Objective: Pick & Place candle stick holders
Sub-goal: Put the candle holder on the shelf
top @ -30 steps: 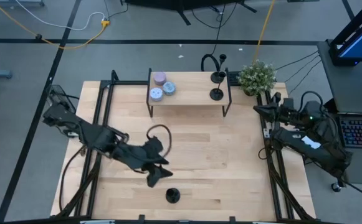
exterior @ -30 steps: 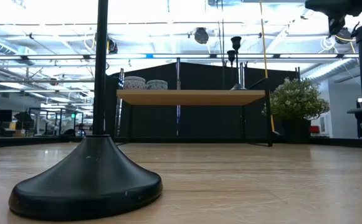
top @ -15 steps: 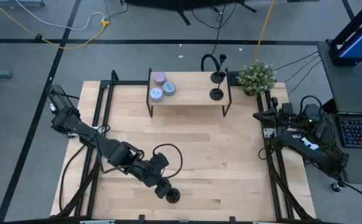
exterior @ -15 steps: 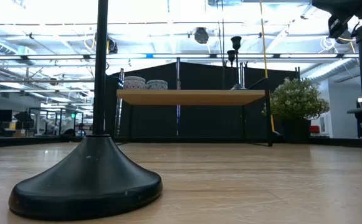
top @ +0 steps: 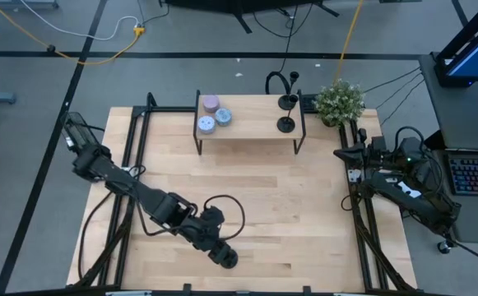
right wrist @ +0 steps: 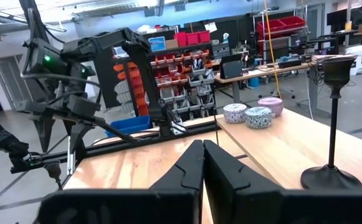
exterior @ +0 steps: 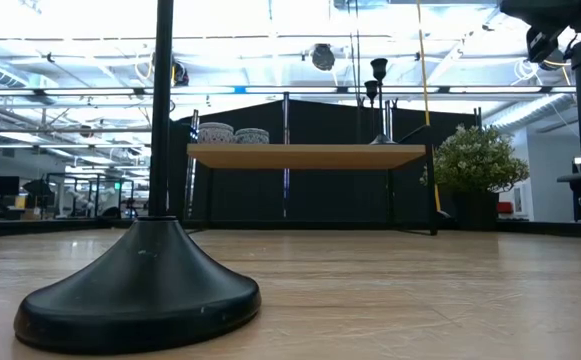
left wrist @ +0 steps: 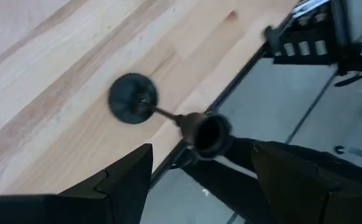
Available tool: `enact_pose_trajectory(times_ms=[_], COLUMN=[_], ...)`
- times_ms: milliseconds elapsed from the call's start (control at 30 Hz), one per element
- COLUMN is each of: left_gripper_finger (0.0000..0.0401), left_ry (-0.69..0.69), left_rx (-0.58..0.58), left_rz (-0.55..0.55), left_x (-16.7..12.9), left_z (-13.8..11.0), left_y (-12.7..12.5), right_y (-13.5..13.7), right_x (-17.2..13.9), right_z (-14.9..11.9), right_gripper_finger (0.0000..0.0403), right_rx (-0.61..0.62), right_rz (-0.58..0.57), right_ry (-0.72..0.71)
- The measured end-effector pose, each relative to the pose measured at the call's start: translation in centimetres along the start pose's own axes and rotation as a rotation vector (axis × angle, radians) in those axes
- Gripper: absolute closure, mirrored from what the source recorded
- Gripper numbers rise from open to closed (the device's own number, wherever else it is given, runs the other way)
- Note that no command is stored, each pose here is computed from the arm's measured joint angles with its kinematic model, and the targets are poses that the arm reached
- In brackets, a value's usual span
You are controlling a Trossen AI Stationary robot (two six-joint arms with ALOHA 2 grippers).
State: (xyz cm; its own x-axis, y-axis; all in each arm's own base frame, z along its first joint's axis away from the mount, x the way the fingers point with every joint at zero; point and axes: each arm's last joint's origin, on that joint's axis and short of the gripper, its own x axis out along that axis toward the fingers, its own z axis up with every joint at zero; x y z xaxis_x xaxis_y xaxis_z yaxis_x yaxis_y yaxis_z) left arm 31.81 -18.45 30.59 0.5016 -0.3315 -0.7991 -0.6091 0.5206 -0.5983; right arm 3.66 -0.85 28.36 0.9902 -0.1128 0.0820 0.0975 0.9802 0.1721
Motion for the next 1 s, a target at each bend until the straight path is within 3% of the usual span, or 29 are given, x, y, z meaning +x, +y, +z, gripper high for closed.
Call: enact_pose_trajectory(times_ms=[500,1000], left_gripper_finger=[0.0121,0.0121], left_ry=[0.052,0.049], left_rx=[-0.010,0.007], left_rz=[0.067,0.135], left_x=[3.0,3.7], left_z=[-0.1,0.5], left_y=[0.5,1.2], right_y=[0.0,0.0], right_x=[0.0,0.0], right_z=[0.0,0.0], right_gripper_finger=[0.0402,0.0402], right_rx=[-0.017,-0.017], right_rz=[-0.004,-0.004], right_ry=[0.004,0.003])
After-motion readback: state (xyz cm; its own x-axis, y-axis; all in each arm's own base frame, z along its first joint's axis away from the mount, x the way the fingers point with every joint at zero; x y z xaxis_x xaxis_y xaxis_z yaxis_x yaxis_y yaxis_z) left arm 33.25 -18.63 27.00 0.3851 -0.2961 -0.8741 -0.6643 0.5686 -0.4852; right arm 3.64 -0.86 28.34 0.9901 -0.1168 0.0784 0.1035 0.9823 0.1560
